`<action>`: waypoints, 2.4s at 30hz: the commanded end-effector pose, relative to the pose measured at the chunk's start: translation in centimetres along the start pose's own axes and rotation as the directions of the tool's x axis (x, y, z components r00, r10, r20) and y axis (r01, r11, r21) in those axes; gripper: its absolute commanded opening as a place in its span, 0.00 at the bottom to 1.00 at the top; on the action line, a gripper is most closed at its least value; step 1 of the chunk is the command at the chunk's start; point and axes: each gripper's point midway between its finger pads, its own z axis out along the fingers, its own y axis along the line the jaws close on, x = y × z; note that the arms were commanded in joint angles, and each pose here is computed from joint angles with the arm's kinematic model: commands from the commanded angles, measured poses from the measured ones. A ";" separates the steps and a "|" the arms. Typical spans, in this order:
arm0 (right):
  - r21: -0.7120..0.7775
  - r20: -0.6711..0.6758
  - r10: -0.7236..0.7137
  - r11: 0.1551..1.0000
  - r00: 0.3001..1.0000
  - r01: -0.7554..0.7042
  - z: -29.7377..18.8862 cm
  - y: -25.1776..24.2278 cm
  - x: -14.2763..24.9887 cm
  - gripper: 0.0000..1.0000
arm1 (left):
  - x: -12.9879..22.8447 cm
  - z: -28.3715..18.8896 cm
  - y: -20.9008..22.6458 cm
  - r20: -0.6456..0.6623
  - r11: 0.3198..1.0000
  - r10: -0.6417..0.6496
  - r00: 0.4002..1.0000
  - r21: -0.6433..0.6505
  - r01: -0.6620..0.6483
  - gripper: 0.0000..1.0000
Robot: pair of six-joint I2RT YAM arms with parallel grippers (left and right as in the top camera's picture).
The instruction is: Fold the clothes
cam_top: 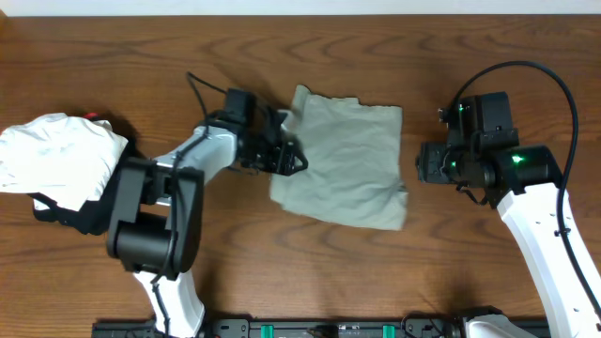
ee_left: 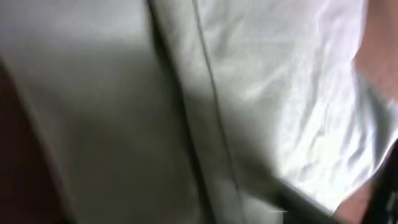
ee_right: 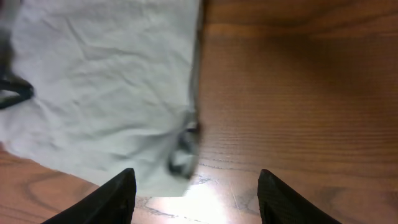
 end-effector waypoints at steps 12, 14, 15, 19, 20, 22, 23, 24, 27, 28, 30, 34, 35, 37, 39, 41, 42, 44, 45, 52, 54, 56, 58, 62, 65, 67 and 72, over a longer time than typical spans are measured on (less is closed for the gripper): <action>0.013 -0.019 -0.006 1.000 1.000 0.006 0.2 -0.2 0.4 0.61 | 2.0 -3.3 2.7 -0.059 0.974 -0.101 0.993 -0.210 0.087 0.06; 0.013 -0.019 -0.006 1.000 1.000 0.006 0.2 -0.2 0.4 0.61 | 1.8 -6.2 3.4 -0.042 0.948 -0.130 0.991 -0.298 0.111 0.06; 0.013 -0.019 -0.006 1.000 1.000 0.006 0.2 -0.2 0.4 0.61 | 1.7 -7.7 3.7 -0.034 0.934 -0.147 0.989 -0.333 0.127 0.06; 0.013 -0.022 -0.006 1.000 1.000 0.006 0.2 -0.2 0.5 0.61 | 1.5 -15.0 5.3 0.040 0.852 -0.213 0.976 -0.481 0.206 0.06; 0.013 -0.024 -0.005 1.000 1.000 0.006 0.2 -0.2 0.6 0.61 | 1.4 -16.5 5.7 0.062 0.832 -0.225 0.972 -0.507 0.225 0.06; 0.015 -0.031 -0.005 1.000 1.000 0.005 0.1 -0.3 0.7 0.61 | 1.2 -19.5 6.6 0.115 0.790 -0.241 0.964 -0.554 0.264 0.06; 0.016 -0.034 -0.005 1.000 0.999 0.005 0.1 -0.3 0.8 0.61 | 1.1 -21.0 7.1 0.142 0.765 -0.246 0.959 -0.579 0.282 0.06; 0.017 -0.037 -0.005 1.000 0.999 0.006 0.1 -0.3 0.9 0.61 | 1.1 -22.3 7.6 0.166 0.741 -0.247 0.955 -0.602 0.297 0.06; 0.020 -0.049 -0.004 1.000 0.999 0.005 0.1 -0.4 1.2 0.61 | 1.5 -26.2 9.3 0.233 0.640 -0.250 0.940 -0.688 0.341 0.06; 0.021 -0.053 -0.004 1.000 0.999 0.005 0.1 -0.4 1.3 0.61 | 1.8 -27.6 9.9 0.254 0.598 -0.252 0.934 -0.718 0.357 0.06; 0.022 -0.059 -0.003 1.000 0.998 0.005 0.1 -0.5 1.4 0.61 | 2.4 -30.0 10.7 0.306 0.524 -0.265 0.914 -0.751 0.403 0.06; 0.023 -0.063 -0.003 1.000 0.998 0.004 0.1 -0.5 1.5 0.61 | 2.8 -33.4 11.1 0.411 0.454 -0.258 0.875 -0.747 0.485 0.06; 0.023 -0.063 -0.003 1.000 0.998 0.004 0.1 -0.5 1.5 0.61 | 2.6 -34.2 11.0 0.433 0.448 -0.243 0.868 -0.743 0.497 0.07; 0.023 -0.063 -0.003 1.000 0.998 0.004 0.1 -0.5 1.5 0.61 | 2.1 -35.7 10.6 0.469 0.440 -0.212 0.857 -0.737 0.513 0.07; 0.023 -0.064 -0.003 1.000 0.998 0.004 0.1 -0.5 1.5 0.61 | 1.3 -37.1 10.0 0.492 0.436 -0.171 0.854 -0.739 0.513 0.07; 0.023 -0.064 -0.003 1.000 0.998 0.004 0.1 -0.5 1.5 0.61 | 0.5 -38.3 9.4 0.497 0.437 -0.131 0.858 -0.748 0.500 0.07; 0.023 -0.064 -0.003 1.000 0.998 0.004 0.1 -0.5 1.5 0.61 | 0.1 -38.9 9.0 0.501 0.438 -0.109 0.859 -0.751 0.494 0.07; 0.023 -0.065 -0.003 1.000 0.998 0.004 0.1 -0.5 1.6 0.61 | -0.5 -39.9 8.7 0.514 0.430 -0.084 0.853 -0.754 0.497 0.07; 0.023 -0.066 -0.003 1.000 0.998 0.004 0.1 -0.5 1.6 0.61 | -0.5 -40.5 8.6 0.522 0.414 -0.075 0.850 -0.759 0.503 0.07; 0.027 -0.077 -0.002 1.000 0.997 0.004 0.1 -0.6 1.9 0.61 | 0.7 -43.5 9.7 0.555 0.291 -0.069 0.829 -0.783 0.549 0.07; 0.027 -0.081 -0.002 1.000 0.997 0.004 0.1 -0.6 2.0 0.61 | 0.9 -44.3 10.2 0.577 0.277 -0.065 0.814 -0.774 0.570 0.07; 0.028 -0.085 -0.001 1.000 0.996 0.004 0.1 -0.6 2.1 0.61 | 1.1 -45.0 10.6 0.597 0.270 -0.062 0.800 -0.762 0.589 0.07; 0.028 -0.085 -0.001 1.000 0.996 0.004 0.1 -0.6 2.1 0.61 | 1.1 -45.2 10.8 0.608 0.288 -0.063 0.791 -0.748 0.598 0.07; 0.028 -0.085 -0.001 1.000 0.996 0.003 0.1 -0.6 2.1 0.61 | 0.2 -44.4 10.5 0.627 0.390 -0.061 0.777 -0.702 0.597 0.07; 0.028 -0.085 -0.001 1.000 0.996 0.003 0.1 -0.6 2.1 0.61 | -0.1 -44.2 10.3 0.629 0.417 -0.057 0.775 -0.691 0.591 0.08; 0.028 -0.085 -0.001 1.000 0.996 0.003 0.1 -0.6 2.1 0.61 | -0.4 -43.8 10.1 0.629 0.441 -0.059 0.776 -0.681 0.585 0.07; 0.028 -0.085 -0.001 1.000 0.996 0.003 0.1 -0.6 2.1 0.61 | -1.5 -41.8 8.7 0.649 0.571 -0.101 0.754 -0.583 0.578 0.07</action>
